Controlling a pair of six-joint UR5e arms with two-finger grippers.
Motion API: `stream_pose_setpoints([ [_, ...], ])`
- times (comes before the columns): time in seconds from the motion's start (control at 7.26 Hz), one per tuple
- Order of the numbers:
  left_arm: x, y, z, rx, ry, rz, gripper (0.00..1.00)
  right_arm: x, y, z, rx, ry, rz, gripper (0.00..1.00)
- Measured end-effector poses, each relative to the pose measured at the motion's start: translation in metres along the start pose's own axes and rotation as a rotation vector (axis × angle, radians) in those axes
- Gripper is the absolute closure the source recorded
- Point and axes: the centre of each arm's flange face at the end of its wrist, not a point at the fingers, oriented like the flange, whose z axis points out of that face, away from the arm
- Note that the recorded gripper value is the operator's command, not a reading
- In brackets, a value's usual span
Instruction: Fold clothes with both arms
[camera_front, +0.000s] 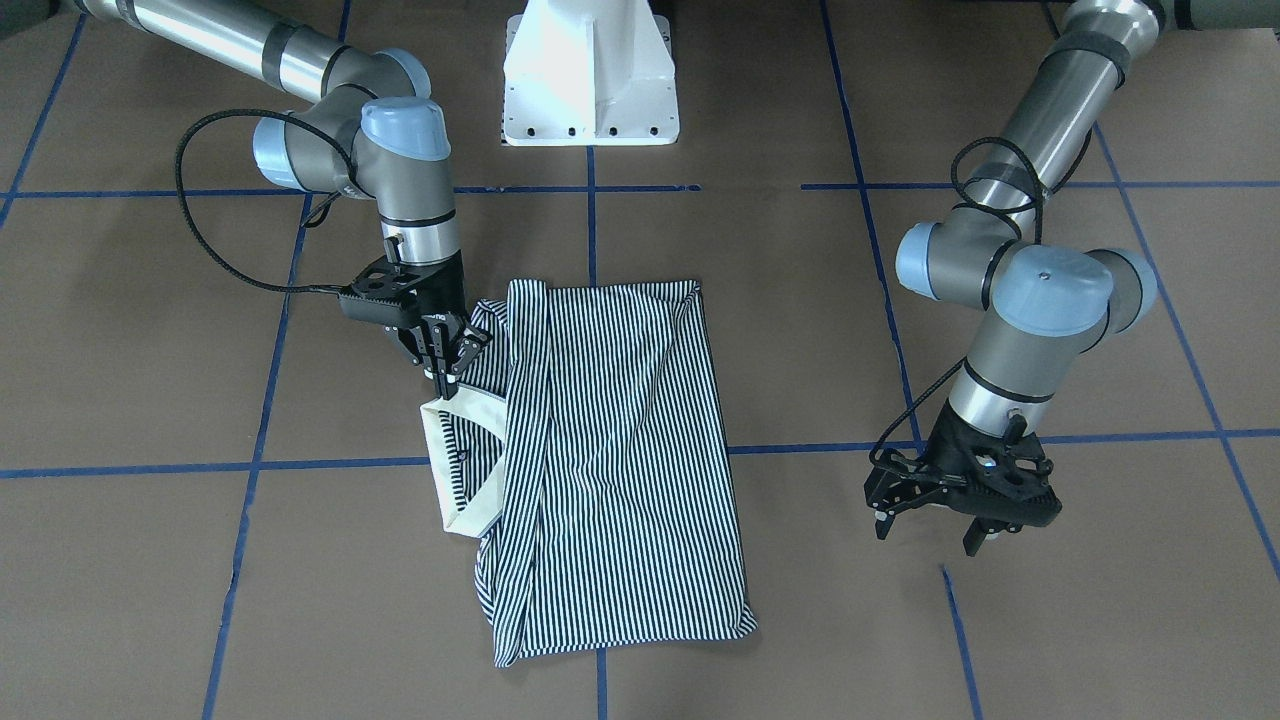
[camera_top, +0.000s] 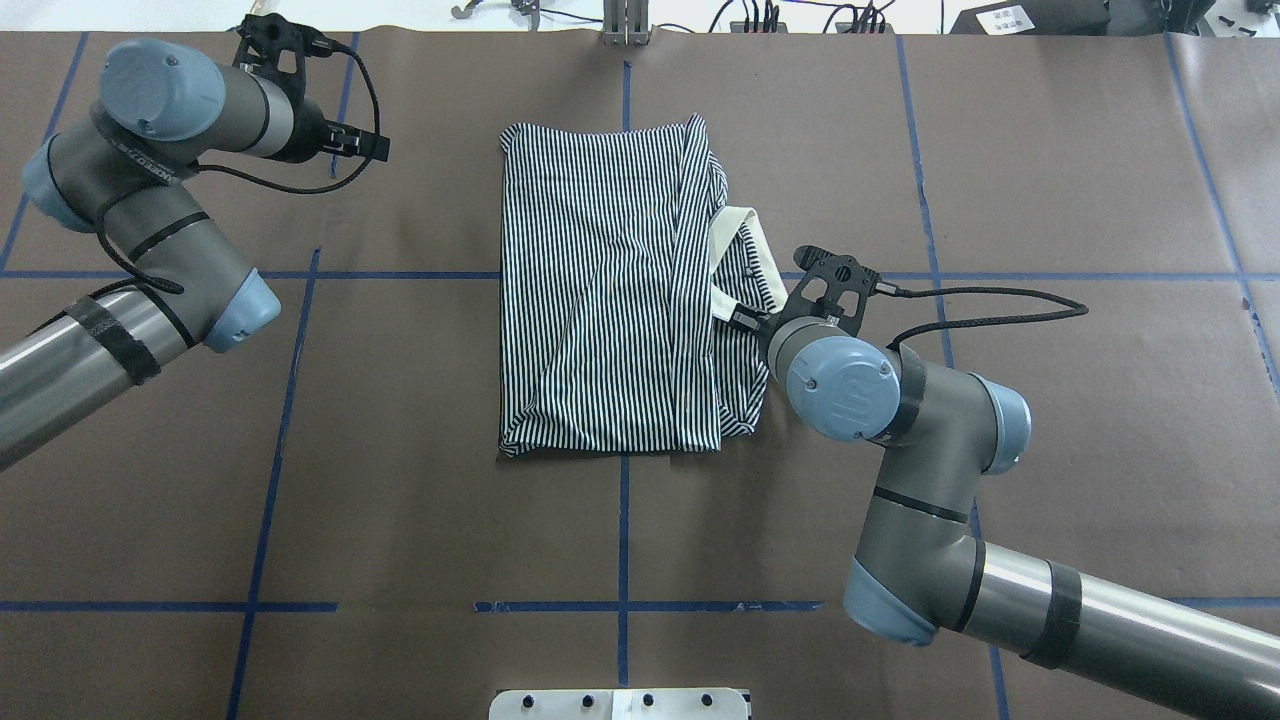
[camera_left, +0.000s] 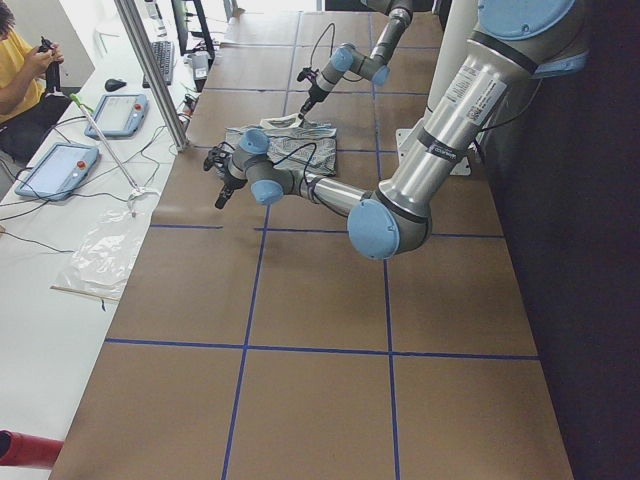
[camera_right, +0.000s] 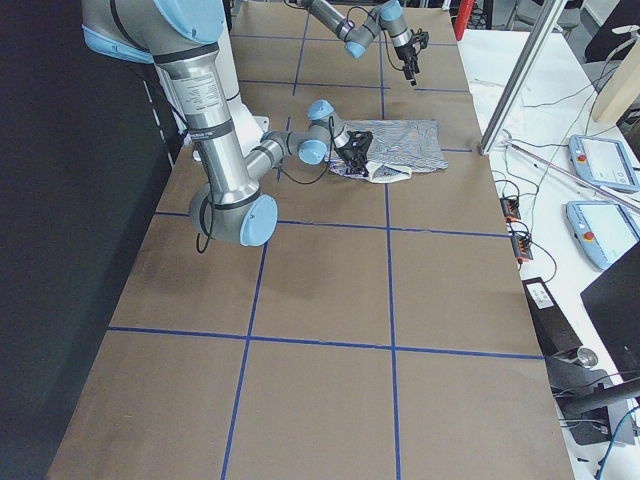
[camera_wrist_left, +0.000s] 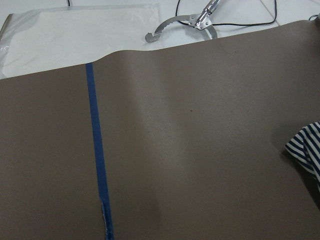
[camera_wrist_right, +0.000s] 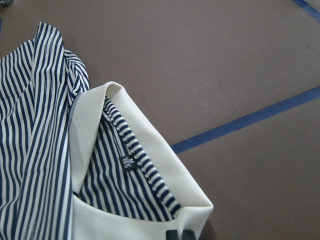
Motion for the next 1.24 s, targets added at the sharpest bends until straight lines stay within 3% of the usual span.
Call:
stream_pose_setpoints([
  [0.14,0.002,0.0,0.0,0.0,0.002,0.001,0.0,0.001,0.006,-0.005,0.001,-0.006,-0.025,0.0],
  [0.55,0.004,0.0,-0.001,0.001,0.006,0.003,0.0,-0.006,0.006,-0.047,-0.061,-0.019,-0.259,0.0],
  [0.69,0.004,0.0,-0.001,0.001,0.007,0.004,0.0,-0.01,0.02,-0.056,-0.07,-0.023,-0.316,0.0],
  [0.96,0.005,0.001,-0.001,0.0,0.007,0.004,0.0,-0.018,0.07,-0.07,-0.035,-0.034,-0.478,0.05],
  [1.24,0.006,0.002,-0.001,-0.001,0.008,0.004,0.0,-0.028,0.111,-0.083,0.008,-0.035,-0.607,0.19],
])
